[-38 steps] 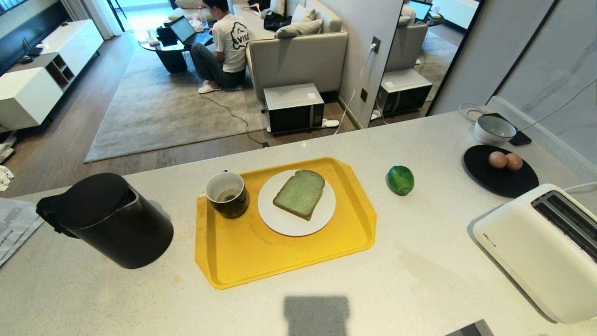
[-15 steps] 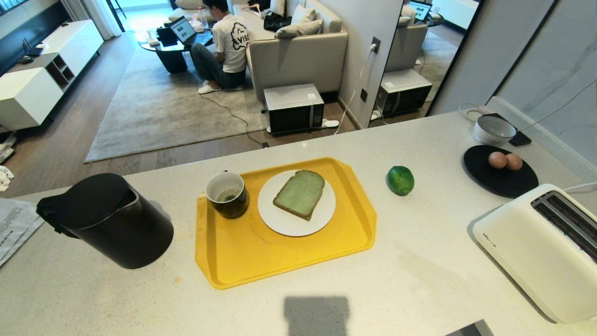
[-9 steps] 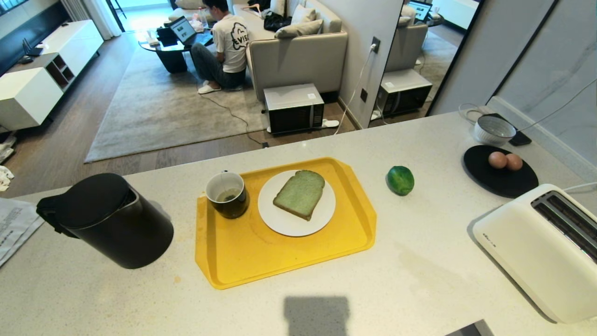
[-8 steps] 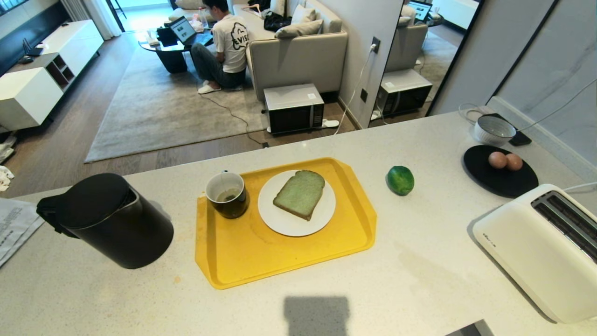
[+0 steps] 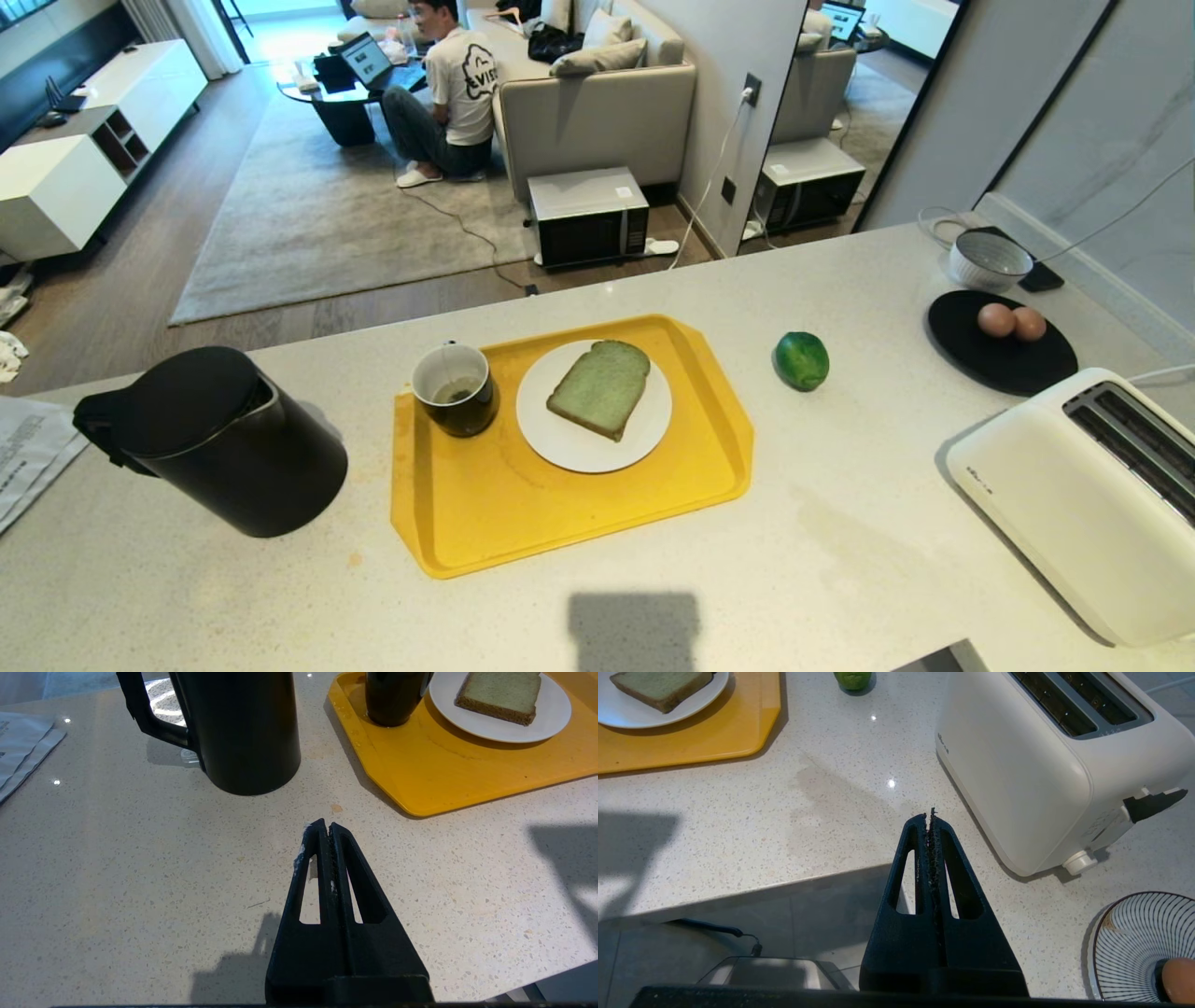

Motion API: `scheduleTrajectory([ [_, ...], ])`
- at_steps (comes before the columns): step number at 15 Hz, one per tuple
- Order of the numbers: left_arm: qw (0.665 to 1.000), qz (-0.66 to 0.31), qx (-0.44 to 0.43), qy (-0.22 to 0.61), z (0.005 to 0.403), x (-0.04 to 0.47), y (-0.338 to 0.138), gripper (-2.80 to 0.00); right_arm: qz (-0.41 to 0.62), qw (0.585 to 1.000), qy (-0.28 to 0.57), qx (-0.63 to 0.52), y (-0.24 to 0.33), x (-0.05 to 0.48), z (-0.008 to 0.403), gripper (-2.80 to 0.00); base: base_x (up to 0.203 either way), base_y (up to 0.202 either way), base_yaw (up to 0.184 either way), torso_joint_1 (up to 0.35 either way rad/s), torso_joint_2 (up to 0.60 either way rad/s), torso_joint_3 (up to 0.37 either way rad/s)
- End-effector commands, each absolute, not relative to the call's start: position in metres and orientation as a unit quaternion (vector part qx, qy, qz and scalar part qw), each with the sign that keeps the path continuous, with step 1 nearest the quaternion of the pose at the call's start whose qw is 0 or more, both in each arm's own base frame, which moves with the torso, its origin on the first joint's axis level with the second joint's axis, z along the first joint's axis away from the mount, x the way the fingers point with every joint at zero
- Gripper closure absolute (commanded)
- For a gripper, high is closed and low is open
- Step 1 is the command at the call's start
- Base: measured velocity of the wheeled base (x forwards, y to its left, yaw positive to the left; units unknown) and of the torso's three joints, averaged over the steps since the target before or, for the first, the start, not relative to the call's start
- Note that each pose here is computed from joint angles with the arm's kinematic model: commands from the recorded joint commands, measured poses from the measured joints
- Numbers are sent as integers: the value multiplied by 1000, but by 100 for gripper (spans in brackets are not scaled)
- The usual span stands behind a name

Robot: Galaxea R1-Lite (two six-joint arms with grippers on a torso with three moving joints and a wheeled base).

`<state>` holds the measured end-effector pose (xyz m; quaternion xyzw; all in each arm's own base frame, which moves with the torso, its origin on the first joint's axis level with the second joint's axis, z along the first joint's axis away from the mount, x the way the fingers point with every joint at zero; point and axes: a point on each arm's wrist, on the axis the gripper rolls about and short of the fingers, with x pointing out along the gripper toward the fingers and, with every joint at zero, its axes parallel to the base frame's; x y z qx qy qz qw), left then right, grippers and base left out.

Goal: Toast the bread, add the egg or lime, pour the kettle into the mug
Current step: Pick up the egg

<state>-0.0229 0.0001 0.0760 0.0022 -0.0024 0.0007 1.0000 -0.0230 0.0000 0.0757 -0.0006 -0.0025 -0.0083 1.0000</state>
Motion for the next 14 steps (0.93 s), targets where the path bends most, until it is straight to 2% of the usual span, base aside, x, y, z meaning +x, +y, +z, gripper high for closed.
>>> scheduleTrajectory([
  [1,1000,1,2,-2,76,-23,0,0,-8,1000,-2,0,0,-23,76,0,0,0,0,83,-162,-83],
  [14,1000,1,2,-2,76,-23,0,0,-8,1000,-2,1,0,-23,76,0,0,0,0,66,-116,-55],
])
